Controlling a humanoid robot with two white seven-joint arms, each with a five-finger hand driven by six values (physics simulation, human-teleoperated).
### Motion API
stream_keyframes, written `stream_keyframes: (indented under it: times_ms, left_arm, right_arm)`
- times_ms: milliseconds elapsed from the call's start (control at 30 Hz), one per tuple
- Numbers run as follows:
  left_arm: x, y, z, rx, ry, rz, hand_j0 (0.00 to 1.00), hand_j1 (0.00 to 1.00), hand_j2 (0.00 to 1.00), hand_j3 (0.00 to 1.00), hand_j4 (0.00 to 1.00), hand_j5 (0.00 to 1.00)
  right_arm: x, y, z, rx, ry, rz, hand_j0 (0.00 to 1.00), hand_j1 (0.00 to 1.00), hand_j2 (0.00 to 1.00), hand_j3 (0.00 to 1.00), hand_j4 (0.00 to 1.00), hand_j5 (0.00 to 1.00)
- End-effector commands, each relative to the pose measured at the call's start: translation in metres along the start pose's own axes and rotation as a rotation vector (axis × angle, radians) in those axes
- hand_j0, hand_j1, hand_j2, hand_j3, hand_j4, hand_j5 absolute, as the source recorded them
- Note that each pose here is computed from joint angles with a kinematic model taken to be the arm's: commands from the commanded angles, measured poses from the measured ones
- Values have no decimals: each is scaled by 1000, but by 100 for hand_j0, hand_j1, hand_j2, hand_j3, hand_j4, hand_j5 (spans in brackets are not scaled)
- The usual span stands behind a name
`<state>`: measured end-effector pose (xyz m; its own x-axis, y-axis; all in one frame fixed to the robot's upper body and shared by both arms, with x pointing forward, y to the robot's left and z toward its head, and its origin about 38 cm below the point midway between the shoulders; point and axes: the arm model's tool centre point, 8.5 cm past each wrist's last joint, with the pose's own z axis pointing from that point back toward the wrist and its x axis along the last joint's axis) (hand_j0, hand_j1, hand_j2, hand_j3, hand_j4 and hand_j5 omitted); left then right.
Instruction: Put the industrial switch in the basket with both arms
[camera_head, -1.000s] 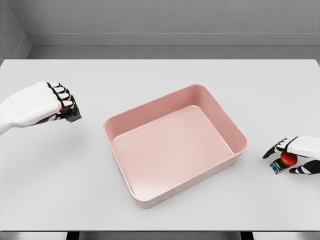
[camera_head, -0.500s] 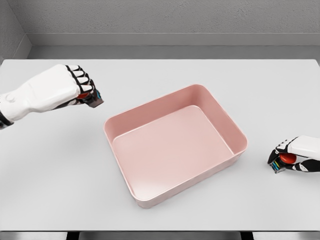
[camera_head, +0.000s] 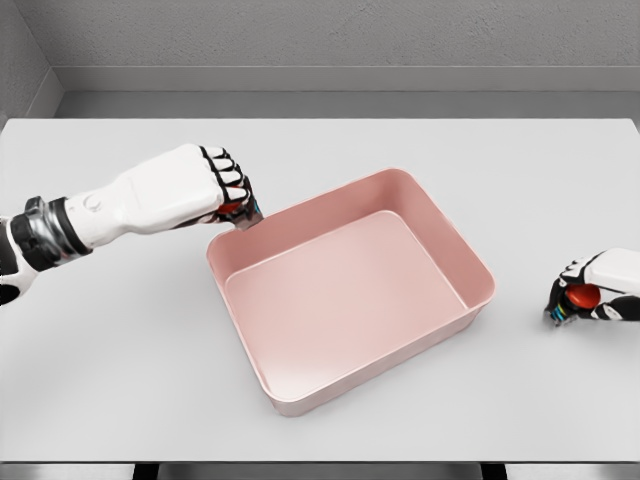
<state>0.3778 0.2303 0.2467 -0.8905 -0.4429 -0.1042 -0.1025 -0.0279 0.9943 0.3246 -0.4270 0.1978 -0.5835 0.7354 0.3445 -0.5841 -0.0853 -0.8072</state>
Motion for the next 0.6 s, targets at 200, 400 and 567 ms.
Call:
stream_keyframes:
  times_ms: [200, 400, 567]
  left_arm:
    - [24, -17, -34, -47, -85, 52, 38, 38, 38, 38, 38, 38]
    - [42, -18, -60, -30, -164, 65, 38, 38, 38, 38, 38, 38]
    - [61, -34, -72, -65, -219, 96, 38, 38, 38, 38, 38, 38]
  right_arm:
    - [3, -34, 7, -88, 5, 51, 48, 48, 48, 48, 48, 48]
    - [5, -37, 5, -98, -6, 56, 45, 45, 45, 45, 45, 45]
    - [8, -47, 4, -122, -14, 76, 45, 45, 45, 45, 45, 45]
